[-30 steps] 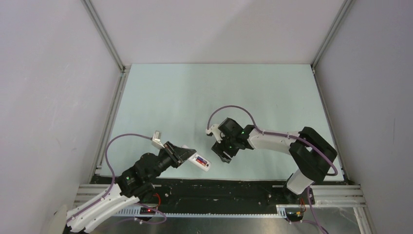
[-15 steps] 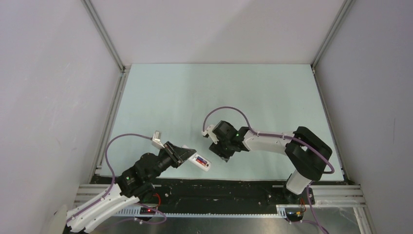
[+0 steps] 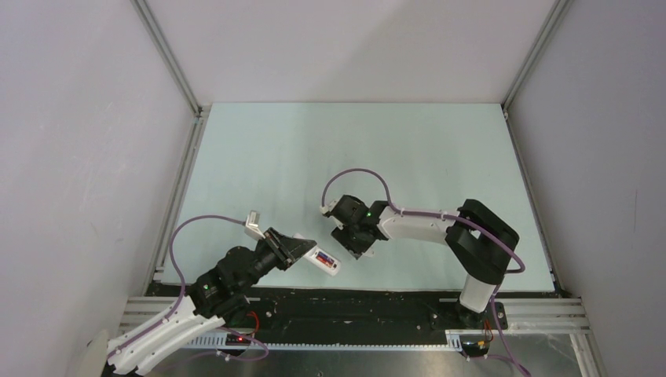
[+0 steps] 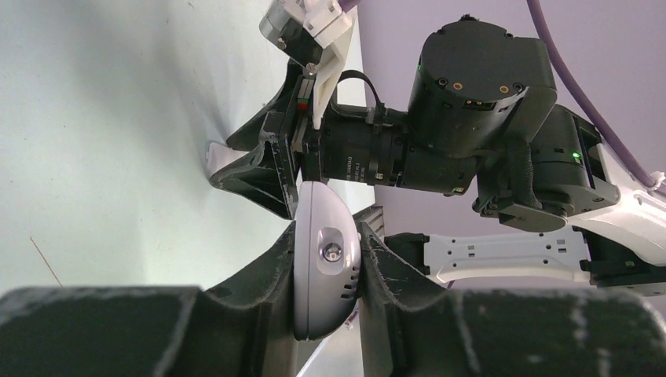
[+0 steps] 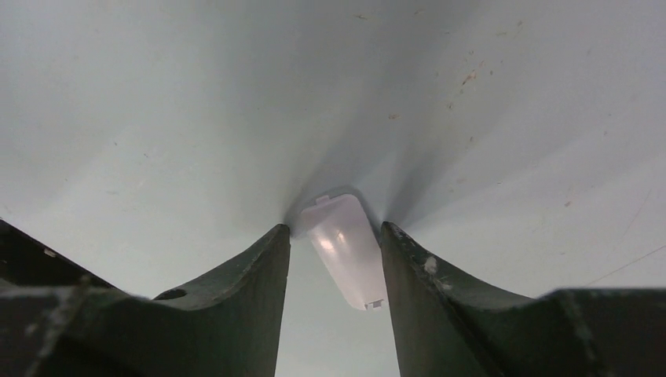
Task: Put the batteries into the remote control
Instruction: Pick up the battery cover at the center of the board.
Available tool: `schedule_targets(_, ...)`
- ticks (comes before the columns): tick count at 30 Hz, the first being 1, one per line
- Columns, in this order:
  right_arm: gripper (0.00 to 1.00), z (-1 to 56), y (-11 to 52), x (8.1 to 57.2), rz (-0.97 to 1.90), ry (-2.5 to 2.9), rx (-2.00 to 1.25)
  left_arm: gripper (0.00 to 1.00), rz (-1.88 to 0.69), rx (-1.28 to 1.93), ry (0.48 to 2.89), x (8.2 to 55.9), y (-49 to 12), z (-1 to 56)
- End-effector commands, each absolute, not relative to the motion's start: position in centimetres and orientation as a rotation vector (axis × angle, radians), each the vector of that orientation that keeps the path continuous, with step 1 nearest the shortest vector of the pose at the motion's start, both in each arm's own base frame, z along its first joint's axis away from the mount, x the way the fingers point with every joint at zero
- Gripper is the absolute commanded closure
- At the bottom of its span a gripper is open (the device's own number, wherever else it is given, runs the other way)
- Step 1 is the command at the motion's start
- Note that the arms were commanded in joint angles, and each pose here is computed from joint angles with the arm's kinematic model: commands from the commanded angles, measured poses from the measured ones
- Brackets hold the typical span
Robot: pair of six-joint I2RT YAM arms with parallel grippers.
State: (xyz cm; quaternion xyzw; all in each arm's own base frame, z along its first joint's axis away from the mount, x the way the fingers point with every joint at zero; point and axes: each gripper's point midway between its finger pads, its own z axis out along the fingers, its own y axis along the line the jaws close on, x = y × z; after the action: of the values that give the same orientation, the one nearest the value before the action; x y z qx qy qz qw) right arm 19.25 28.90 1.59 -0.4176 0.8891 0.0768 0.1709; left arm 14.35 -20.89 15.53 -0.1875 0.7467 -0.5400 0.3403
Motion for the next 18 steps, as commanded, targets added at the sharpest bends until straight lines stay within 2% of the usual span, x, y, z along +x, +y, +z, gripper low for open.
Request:
schedule_targets(1, 0.50, -0.8, 26.7, 17.0, 0.075, 2.692, -1.103, 1.00, -1.478, -0.499, 1.854, 14.6, -20.9, 18.4)
schedule_targets(4, 0.50, -0.8, 27.4, 16.1, 0.090, 2.721, -1.034, 1.00, -1.476, -0.498, 1.854, 14.6, -20.9, 18.4)
schedule_targets(8, 0.38, -0.8, 27.8, 15.3, 0.085, 2.744, -0.952, 1.00, -1.480, -0.494, 1.855, 14.5, -21.0, 18.4)
schedule_targets(10, 0.36, -0.8, 27.5, 15.2, 0.052, 2.744, -0.942, 1.00, -1.484, -0.493, 1.854, 14.5, -21.0, 18.4)
schedule_targets(18, 0.34, -1.0, 25.4, 15.2, -0.019, 2.774, -0.845, 1.00, -1.498, -0.496, 1.843, 14.4, -20.9, 18.5)
